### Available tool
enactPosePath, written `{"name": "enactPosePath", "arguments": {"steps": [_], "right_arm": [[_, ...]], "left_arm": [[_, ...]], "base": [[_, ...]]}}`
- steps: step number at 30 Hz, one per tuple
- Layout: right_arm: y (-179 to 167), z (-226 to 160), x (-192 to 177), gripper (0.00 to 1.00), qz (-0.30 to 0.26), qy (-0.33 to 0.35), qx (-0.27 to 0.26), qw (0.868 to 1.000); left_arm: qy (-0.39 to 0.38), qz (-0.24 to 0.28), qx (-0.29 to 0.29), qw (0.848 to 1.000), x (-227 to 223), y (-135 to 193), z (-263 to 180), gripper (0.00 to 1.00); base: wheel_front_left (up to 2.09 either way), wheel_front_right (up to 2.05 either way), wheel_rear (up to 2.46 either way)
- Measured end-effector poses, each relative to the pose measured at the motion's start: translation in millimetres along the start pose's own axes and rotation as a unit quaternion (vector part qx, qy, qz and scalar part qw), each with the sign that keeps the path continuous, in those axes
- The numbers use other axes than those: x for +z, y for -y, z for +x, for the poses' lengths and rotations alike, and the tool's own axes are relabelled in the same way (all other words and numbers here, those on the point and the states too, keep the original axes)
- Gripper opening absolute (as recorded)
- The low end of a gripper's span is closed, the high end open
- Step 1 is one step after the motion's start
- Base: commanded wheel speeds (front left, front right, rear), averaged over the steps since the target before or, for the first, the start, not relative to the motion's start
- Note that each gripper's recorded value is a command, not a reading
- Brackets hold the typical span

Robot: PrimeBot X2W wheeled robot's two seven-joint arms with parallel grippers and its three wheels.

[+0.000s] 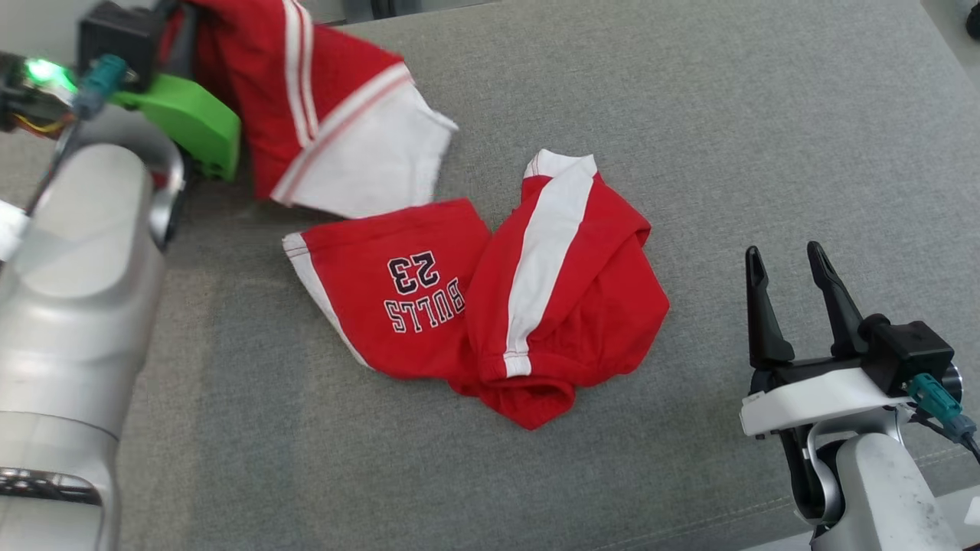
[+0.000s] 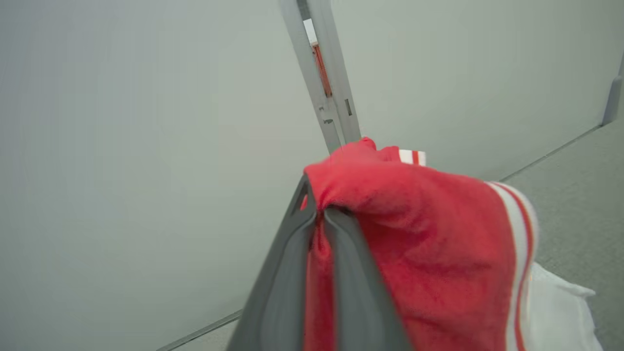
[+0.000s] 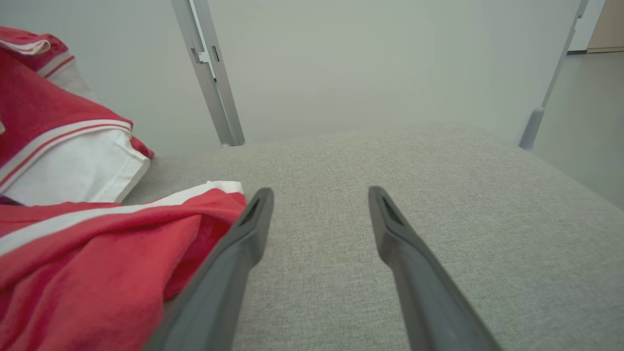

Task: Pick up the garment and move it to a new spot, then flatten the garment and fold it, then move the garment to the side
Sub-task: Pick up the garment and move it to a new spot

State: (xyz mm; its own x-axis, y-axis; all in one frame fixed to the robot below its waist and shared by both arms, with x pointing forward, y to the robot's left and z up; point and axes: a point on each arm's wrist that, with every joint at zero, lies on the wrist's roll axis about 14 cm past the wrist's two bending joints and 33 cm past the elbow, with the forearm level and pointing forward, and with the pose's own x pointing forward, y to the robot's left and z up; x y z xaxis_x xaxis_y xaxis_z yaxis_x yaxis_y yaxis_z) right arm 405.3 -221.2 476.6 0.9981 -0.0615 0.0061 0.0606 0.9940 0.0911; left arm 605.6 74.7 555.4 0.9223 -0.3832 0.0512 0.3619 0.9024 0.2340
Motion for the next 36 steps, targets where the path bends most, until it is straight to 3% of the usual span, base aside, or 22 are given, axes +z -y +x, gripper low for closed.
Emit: {"name": "enactPosePath", "arguments": {"steps": [7, 14, 18, 22, 27, 28, 29, 30, 36], "right_arm": [[1.1, -1.7, 0.0, 1.0, 0.001, -0.001, -0.002, 1.0], [16.1, -7.1, -4.5, 1.0, -0.006, -0.01, -0.023, 1.0], [21.2, -8.0, -8.0, 1.0, -0.01, -0.015, -0.03, 0.999], [19.0, -5.3, -12.6, 1.0, -0.014, -0.021, -0.027, 0.999], [9.6, 1.7, -19.4, 1.0, -0.015, -0.028, -0.012, 0.999], [8.6, 2.9, -20.4, 1.0, -0.015, -0.029, -0.01, 0.999], [7.5, 4.6, -21.1, 1.0, -0.015, -0.029, -0.009, 0.999], [6.4, 6.2, -22.0, 1.0, -0.016, -0.029, -0.007, 0.999], [1.3, 12.5, -25.0, 1.0, -0.021, -0.031, 0.002, 0.999]], "left_arm": [[0.049, 0.051, 0.111, 0.991, 50.8, -99.6, 3.4, 0.0], [0.068, 0.1, 0.233, 0.965, 75.4, -194.2, -14.4, 0.0], [0.069, 0.13, 0.307, 0.94, 81.3, -239.9, -35.7, 0.0], [0.022, 0.154, 0.342, 0.927, 56.9, -263.2, -53.2, 0.0], [-0.116, 0.12, 0.352, 0.921, -34.9, -267.0, -84.8, 0.0], [-0.141, 0.105, 0.347, 0.921, -52.8, -263.1, -90.2, 0.29], [-0.169, 0.083, 0.345, 0.92, -74.2, -257.3, -97.4, 0.71], [-0.189, 0.063, 0.334, 0.921, -92.8, -248.7, -102.3, 1.0], [-0.239, -0.023, 0.341, 0.909, -147.5, -226.7, -133.8, 1.0]], "base": [[0.0, 0.0, 0.0], [0.0, 0.0, 0.0], [0.0, 0.0, 0.0], [0.0, 0.0, 0.0], [0.0, 0.0, 0.0], [0.0, 0.0, 0.0], [0.0, 0.0, 0.0], [0.0, 0.0, 0.0], [0.0, 0.0, 0.0]]}}
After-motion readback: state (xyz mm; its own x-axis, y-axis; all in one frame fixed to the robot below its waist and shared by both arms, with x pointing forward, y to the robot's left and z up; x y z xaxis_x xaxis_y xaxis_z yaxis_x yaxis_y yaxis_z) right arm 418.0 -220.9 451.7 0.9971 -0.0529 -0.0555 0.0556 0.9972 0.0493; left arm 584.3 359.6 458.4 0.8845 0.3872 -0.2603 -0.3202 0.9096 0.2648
